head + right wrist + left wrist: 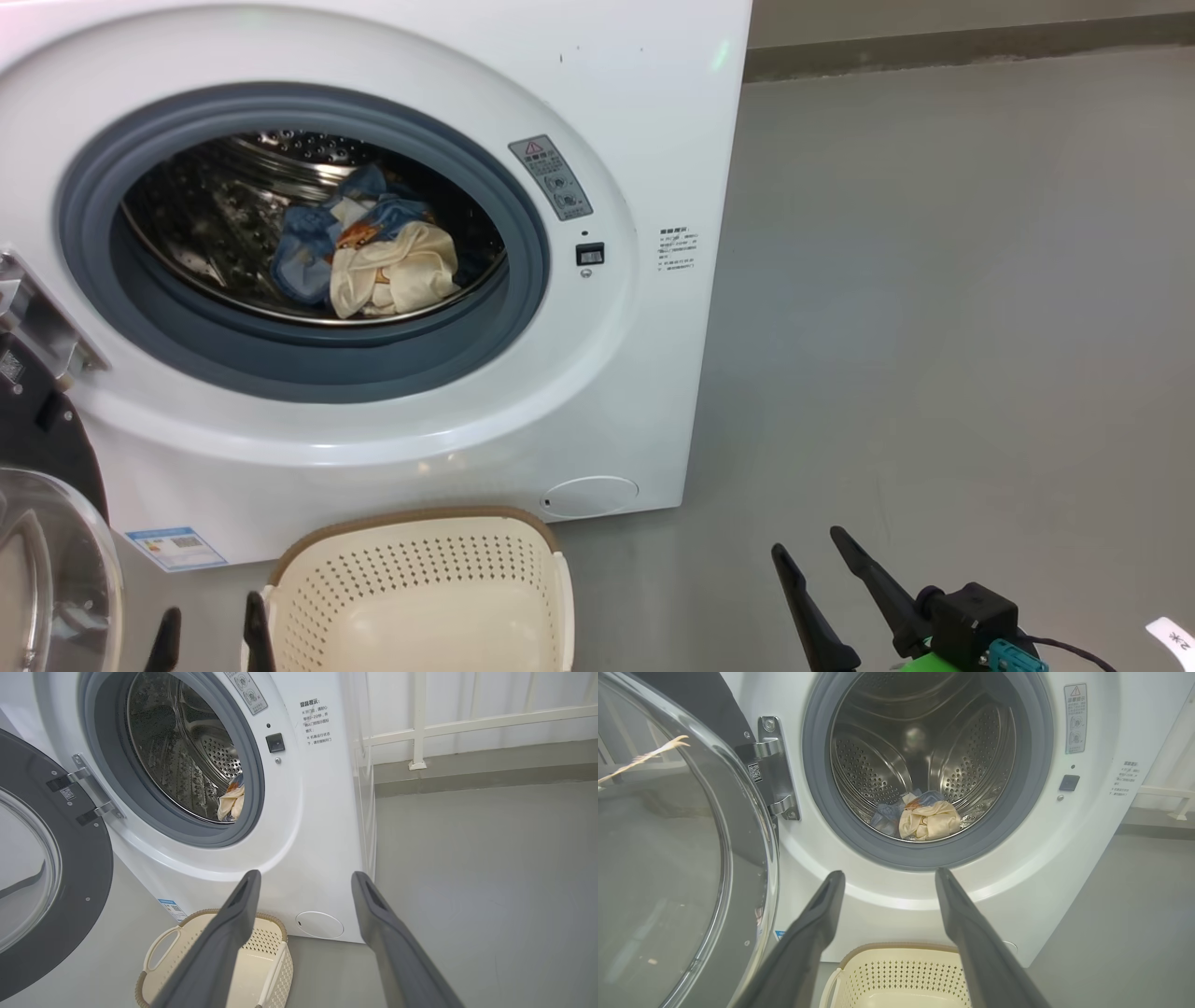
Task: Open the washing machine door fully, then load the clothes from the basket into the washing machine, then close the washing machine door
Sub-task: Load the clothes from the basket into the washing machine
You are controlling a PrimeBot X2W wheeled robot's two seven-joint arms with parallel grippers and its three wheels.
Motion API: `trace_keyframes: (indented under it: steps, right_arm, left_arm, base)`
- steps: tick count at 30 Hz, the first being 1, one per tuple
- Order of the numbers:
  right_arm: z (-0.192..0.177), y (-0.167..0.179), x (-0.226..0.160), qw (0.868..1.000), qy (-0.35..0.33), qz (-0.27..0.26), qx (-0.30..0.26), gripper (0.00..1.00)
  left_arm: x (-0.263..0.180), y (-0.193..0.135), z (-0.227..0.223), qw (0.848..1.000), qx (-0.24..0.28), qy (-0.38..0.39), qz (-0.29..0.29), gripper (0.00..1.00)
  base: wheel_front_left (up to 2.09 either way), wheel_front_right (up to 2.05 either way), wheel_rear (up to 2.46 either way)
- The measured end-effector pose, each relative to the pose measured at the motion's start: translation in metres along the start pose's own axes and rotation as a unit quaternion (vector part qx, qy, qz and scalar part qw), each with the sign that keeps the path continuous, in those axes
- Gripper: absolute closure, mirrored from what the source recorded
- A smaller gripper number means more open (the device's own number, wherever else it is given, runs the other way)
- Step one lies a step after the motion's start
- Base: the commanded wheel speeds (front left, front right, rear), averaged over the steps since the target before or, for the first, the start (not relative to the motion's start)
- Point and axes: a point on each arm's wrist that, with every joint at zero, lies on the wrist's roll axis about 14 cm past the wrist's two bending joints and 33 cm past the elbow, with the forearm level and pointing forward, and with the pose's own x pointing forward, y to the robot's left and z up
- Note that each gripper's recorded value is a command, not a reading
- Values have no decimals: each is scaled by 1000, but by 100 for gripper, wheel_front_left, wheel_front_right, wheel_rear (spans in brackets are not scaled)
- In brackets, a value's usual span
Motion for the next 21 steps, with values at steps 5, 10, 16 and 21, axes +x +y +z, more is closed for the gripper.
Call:
trace_keyframes:
  steps: [5, 10, 16, 21]
  right_arm:
    - [5, -2, -1, 1000, -7, -1, -5, 0]
    - [7, -3, -3, 1000, -10, -3, -7, 0]
    - [8, -3, -3, 1000, -13, -4, -8, 0]
    - [11, -3, -3, 1000, -16, -4, -9, 0]
  left_arm:
    - [-7, 0, -4, 1000, 4, 6, 1, 0]
    - [-8, -2, -9, 1000, 6, 13, 1, 0]
    - [-14, -1, -18, 1000, 5, 28, 4, 0]
    - [-15, 3, -17, 1000, 6, 26, 12, 0]
  base:
    - [0, 0, 0]
    - [0, 0, 0]
    - [0, 0, 0]
    - [0, 0, 0]
